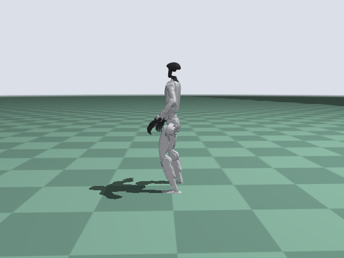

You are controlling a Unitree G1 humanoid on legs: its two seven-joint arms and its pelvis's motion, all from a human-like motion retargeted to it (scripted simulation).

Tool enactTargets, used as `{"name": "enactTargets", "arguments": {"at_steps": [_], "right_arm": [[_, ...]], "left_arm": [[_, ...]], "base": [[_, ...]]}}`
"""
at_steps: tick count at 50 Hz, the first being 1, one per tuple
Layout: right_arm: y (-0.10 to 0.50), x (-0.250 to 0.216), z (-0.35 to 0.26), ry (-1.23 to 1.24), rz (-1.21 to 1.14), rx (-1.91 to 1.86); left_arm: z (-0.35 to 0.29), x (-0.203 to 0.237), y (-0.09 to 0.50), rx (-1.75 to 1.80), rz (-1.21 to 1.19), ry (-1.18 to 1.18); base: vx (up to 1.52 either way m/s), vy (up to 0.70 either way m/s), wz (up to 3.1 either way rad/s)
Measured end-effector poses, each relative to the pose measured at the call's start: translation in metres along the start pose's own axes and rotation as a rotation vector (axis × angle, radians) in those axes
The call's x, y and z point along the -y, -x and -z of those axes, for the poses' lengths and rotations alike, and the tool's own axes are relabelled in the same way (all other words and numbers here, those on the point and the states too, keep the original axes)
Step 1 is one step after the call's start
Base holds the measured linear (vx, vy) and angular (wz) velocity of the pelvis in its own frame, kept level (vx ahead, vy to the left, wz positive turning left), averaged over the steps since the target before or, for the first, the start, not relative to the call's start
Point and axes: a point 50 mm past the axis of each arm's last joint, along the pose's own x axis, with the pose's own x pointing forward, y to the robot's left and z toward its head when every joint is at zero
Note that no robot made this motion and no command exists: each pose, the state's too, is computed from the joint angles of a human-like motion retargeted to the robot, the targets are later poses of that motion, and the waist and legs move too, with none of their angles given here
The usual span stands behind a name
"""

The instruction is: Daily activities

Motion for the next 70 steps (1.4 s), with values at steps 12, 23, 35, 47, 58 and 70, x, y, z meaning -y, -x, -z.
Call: {"name": "enactTargets", "arguments": {"at_steps": [12, 23, 35, 47, 58, 70], "right_arm": [[-0.001, -0.008, -0.008, 0.036, -0.062, 0.036], [-0.002, -0.008, -0.016, 0.08, -0.075, 0.064], [-0.004, -0.003, -0.022, 0.09, -0.045, 0.083], [-0.005, 0.002, -0.022, 0.071, -0.006, 0.075], [-0.003, 0.003, -0.014, 0.086, 0.015, 0.052], [0.001, -0.002, 0.005, 0.1, 0.034, -0.003]], "left_arm": [[-0.014, -0.032, -0.001, 0.054, -0.224, 0.096], [-0.014, -0.046, 0.004, 0.051, -0.366, 0.153], [-0.008, -0.044, 0.01, 0.034, -0.413, 0.171], [-0.003, -0.039, 0.01, 0.006, -0.398, 0.158], [-0.001, -0.034, 0.009, 0.001, -0.348, 0.09], [-0.004, -0.033, 0.006, 0.008, -0.333, 0.029]], "base": [[0.0, 0.0, 0.0], [0.0, 0.0, 0.0], [0.0, 0.0, 0.0], [0.0, 0.0, 0.0], [0.0, 0.0, 0.0], [0.0, 0.0, 0.0]]}}
